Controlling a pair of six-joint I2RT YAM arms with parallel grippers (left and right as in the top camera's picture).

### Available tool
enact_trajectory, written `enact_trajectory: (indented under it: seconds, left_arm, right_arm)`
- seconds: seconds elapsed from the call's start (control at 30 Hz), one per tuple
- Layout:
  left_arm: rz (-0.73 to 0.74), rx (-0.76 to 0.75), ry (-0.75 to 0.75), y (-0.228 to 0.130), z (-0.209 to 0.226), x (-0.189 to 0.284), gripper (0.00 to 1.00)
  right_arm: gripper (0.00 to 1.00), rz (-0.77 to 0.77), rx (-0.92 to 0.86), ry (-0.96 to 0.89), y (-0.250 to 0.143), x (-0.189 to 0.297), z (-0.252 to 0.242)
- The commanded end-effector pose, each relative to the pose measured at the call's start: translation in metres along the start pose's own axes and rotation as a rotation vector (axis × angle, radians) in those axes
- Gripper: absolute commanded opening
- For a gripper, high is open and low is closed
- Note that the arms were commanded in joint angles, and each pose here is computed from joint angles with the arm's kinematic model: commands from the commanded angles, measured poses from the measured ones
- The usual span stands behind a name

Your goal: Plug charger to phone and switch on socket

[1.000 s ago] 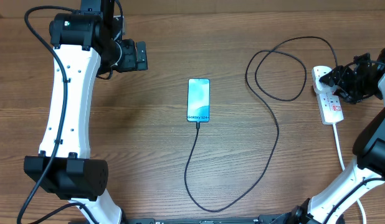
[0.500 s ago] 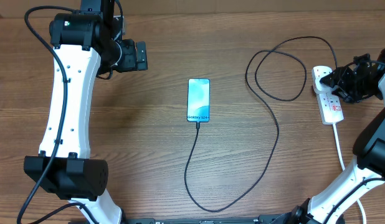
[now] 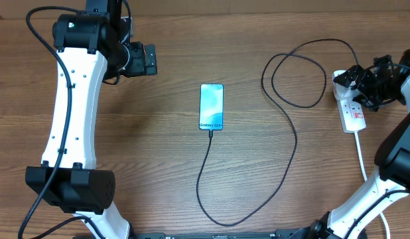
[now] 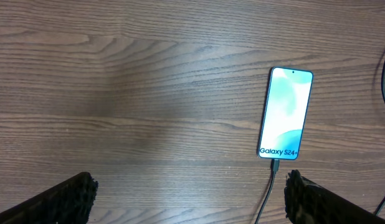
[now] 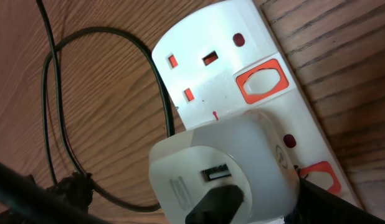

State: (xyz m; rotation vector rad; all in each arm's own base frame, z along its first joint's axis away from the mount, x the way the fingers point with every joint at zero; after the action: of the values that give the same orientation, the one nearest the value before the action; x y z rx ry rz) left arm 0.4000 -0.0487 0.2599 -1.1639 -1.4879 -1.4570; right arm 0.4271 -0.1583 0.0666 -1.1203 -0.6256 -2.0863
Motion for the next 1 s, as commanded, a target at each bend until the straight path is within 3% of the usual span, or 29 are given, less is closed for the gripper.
enact_trajectory:
  seconds: [0.0,0.97]
  left_arm:
    - [0.0,-0.02,0.004,0.001,-0.003,-0.002,1.0]
    - [0.0,-0.02,0.004,0.001,-0.003,-0.002,1.0]
  right_arm:
    - [1.0,-0.03,-0.027,-0.138,0.008,-0.003,-0.039]
    - [1.0,-0.089,-0.018,-0.168,0.025,0.011,-0.045]
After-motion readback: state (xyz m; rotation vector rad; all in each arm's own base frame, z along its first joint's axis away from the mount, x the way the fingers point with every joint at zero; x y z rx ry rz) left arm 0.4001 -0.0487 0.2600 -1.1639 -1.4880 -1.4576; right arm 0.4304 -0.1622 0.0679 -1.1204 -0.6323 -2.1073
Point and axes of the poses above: each gripper's point midway between its finger pads, its own x axis back along the fingers, its own z axis along the line the jaws close on, y = z × x, the point moved 2 cm from there along x, back along the fingers, and after that the axes turned 10 degrees about -x, right-handed, at the moved point
